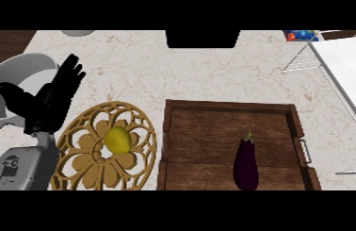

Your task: Pick the bell pepper from the tray and place it in the tiered shelf

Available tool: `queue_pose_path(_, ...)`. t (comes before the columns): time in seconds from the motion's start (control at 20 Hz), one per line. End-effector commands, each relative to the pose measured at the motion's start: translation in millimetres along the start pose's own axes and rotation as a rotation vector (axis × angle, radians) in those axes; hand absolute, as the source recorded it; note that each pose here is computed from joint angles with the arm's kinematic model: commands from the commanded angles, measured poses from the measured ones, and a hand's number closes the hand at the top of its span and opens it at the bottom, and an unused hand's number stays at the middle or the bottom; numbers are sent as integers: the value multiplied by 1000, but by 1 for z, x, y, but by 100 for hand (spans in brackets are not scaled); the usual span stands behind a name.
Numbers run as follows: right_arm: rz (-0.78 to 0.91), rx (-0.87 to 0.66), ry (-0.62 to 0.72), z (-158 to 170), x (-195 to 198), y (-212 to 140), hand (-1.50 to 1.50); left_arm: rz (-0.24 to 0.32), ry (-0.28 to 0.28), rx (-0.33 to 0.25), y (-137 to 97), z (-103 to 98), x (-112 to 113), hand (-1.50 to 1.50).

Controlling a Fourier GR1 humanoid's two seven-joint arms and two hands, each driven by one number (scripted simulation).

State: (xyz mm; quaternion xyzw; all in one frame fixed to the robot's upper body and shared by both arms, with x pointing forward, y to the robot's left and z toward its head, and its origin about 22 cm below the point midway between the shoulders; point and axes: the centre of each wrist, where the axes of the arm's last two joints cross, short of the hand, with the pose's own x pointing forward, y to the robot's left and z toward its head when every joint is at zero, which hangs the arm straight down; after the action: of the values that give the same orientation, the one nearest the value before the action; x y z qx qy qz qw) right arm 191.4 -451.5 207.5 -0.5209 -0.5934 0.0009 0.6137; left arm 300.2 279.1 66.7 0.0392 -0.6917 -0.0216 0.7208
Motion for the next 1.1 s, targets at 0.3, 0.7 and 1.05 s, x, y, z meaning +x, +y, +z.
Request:
queue_pose_path(0.3,-58,-190,14,-35,-45,7,-150,8,-14,-2,-3,-9,10,0)
queue_pose_path(0.7,-130,-272,-37,-57,-62,-42,-150,-16,9,-9,13,12,-1,0)
queue_pose_path(1.05,-264,-32,59,-40,-69,-118,-150,-1,3,19,9,10,-11,0)
